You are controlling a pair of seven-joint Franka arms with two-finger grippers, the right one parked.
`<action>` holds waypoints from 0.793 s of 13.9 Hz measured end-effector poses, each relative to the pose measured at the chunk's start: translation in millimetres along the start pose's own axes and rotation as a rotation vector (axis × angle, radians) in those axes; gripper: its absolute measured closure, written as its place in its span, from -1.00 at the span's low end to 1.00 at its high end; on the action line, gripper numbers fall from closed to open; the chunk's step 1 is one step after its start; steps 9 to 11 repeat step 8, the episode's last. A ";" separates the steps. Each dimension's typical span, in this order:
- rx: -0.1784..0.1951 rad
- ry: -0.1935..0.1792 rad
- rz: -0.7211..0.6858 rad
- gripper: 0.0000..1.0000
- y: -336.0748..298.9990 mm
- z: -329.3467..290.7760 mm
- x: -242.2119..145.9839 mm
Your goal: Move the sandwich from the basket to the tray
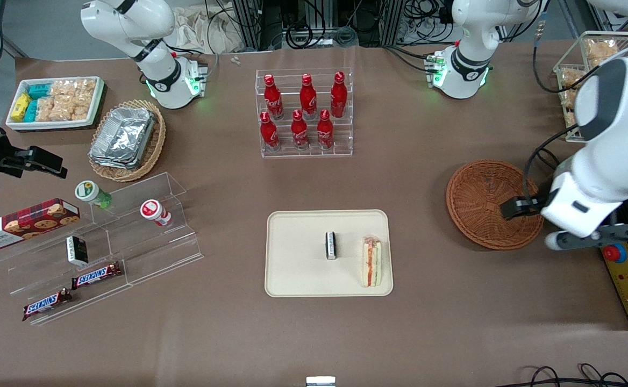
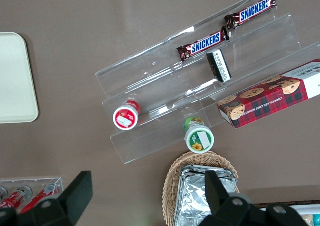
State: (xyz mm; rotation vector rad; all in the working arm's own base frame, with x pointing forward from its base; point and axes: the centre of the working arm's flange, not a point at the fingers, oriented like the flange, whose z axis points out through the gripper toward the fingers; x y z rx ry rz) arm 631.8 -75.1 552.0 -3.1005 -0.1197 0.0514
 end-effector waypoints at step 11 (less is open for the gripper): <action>0.027 0.008 0.035 -0.99 -55.4 -13.6 -16.9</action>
